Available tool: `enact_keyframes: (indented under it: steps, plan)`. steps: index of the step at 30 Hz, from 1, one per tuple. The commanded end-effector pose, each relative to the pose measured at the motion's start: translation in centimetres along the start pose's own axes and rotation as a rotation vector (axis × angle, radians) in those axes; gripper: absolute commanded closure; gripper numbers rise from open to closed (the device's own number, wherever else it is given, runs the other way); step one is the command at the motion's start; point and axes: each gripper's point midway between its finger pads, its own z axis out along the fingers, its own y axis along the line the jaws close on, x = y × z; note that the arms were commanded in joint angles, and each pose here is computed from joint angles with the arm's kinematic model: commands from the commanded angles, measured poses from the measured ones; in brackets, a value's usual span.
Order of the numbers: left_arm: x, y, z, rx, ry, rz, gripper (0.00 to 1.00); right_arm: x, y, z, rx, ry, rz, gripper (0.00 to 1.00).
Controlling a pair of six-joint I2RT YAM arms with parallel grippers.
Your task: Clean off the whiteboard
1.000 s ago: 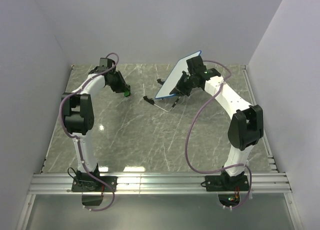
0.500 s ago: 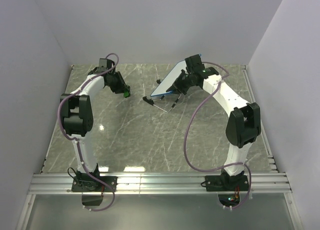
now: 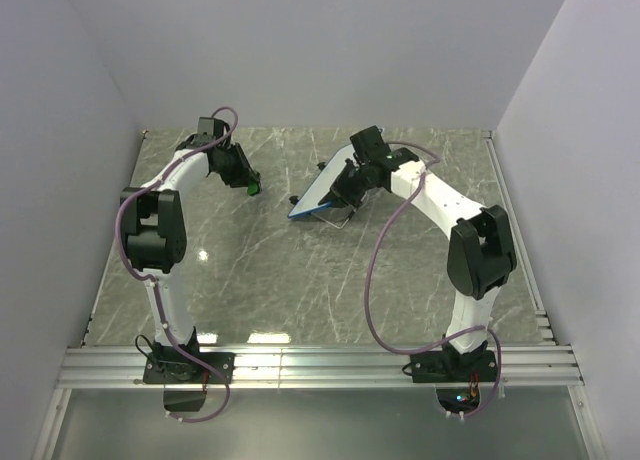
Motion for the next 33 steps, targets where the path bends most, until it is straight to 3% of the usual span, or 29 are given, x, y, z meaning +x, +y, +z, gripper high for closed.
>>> enact_keyframes:
  steps: [1, 6, 7, 8, 9, 11, 12, 14, 15, 22, 27, 29, 30, 32, 33]
  plan:
    - [-1.3, -1.6, -2.1, 0.045, -0.061, 0.054, 1.0, -0.2, 2.3, -0.6, -0.081, -0.029, -0.052, 1.0]
    - [-1.3, -1.5, -2.3, 0.039, -0.063, 0.062, 1.0, -0.3, 1.5, 0.3, -0.065, -0.025, -0.059, 1.0]
    - [-1.3, -1.5, -2.4, 0.039, -0.063, 0.062, 1.0, -0.3, 1.4, 0.3, -0.059, -0.027, -0.066, 0.96]
    - [-1.3, -1.4, -2.4, 0.037, -0.063, 0.063, 1.0, -0.6, 1.5, 0.1, -0.055, -0.036, -0.078, 0.88]
    - [-1.3, -1.5, -2.4, 0.038, -0.064, 0.065, 1.0, -0.7, 1.3, 0.0, -0.043, -0.047, -0.082, 0.69]
    - [-1.1, -1.4, -2.4, 0.036, -0.063, 0.064, 1.0, -0.9, 1.3, -0.4, -0.043, -0.058, -0.092, 0.49]
    - [-1.1, -1.3, -2.4, 0.035, -0.062, 0.062, 1.0, -1.1, 1.2, -0.6, -0.039, -0.066, -0.095, 0.32]
    - [-1.2, -1.3, -2.4, 0.033, -0.065, 0.063, 1.0, -1.1, 1.3, -1.1, -0.047, -0.075, -0.1, 0.22]
    - [-1.2, -1.3, -2.4, 0.033, -0.065, 0.064, 1.0, -1.1, 1.3, -1.3, -0.044, -0.077, -0.107, 0.13]
    - [-1.1, 0.0, -2.6, -0.035, -0.073, 0.074, 1.0, -1.3, 3.7, -7.5, -0.07, -0.184, -0.213, 0.04]
    - [0.5, 5.9, -2.1, -0.305, -0.038, 0.074, 1.0, -1.1, 4.1, -14.7, -0.078, -0.343, -0.353, 0.03]
    - [1.4, 7.6, -2.0, -0.374, -0.022, 0.086, 0.65, -0.3, 3.9, -18.3, -0.114, -0.422, -0.42, 0.01]
    - [1.7, 7.9, -2.1, -0.381, -0.021, 0.09, 0.54, -0.3, 3.8, -19.4, -0.127, -0.458, -0.439, 0.0]
    - [2.5, 8.9, -2.0, -0.41, -0.023, 0.087, 0.34, 0.8, 2.8, -21.7, -0.149, -0.504, -0.49, 0.0]
    - [2.7, 9.1, -2.0, -0.415, -0.025, 0.088, 0.29, 1.1, 2.5, -22.2, -0.158, -0.521, -0.507, 0.0]
